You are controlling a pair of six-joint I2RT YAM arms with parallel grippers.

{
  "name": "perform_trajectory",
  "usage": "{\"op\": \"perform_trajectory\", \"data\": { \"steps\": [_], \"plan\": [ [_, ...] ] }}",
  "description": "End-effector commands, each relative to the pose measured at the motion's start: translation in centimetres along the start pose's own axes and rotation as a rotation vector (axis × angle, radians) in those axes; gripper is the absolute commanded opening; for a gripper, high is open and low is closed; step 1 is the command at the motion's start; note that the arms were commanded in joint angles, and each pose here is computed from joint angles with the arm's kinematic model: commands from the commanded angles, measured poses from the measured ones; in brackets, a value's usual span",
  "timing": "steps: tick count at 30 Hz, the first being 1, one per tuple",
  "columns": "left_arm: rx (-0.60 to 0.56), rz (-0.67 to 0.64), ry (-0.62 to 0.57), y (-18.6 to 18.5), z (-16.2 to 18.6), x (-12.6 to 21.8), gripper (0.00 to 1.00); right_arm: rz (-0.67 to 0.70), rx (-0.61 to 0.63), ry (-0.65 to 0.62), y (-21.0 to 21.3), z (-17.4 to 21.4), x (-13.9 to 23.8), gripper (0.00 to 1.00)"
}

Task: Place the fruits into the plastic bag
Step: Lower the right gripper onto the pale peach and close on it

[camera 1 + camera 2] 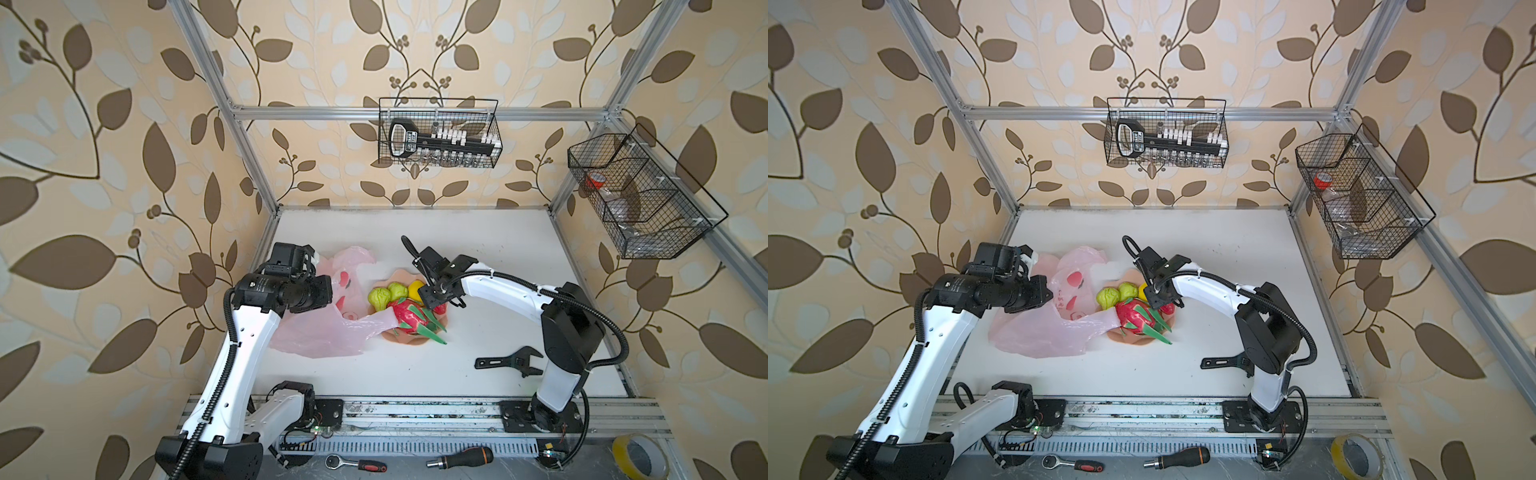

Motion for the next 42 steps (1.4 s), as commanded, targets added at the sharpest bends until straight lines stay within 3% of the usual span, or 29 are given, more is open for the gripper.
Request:
{"op": "perform_trajectory", "data": {
  "steps": [1, 18, 27, 42],
  "plan": [
    [-0.024, 0.038, -0.032, -0.8, -0.2, 1.4, 0.0, 0.019, 0.038, 0.037, 0.4, 0.9, -1.2, 0.67],
    [-0.026, 0.04, -0.03, -0.8, -0.1, 1.5, 0.0, 0.044, 0.064, 0.069, 1.3, 1.7, -2.2, 0.54],
    [-0.025, 0.041, -0.028, -0.9, -0.3, 1.5, 0.0, 0.063, 0.047, 0.015, 1.0, 0.9, -0.5, 0.46],
    [-0.022, 0.042, -0.021, -0.9, -0.1, 1.5, 0.0, 0.061, -0.03, -0.113, -0.4, -0.6, 4.8, 0.44]
  ]
}}
Point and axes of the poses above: each gripper's point midway between its finger pads, its own x axis back along the fingers, its own y axis along the line the jaws close on, z = x × y, the point moved 2 cm from there along x, back along the fingers, and after that the axes turned 15 degrees about x, right-handed, at the moved point
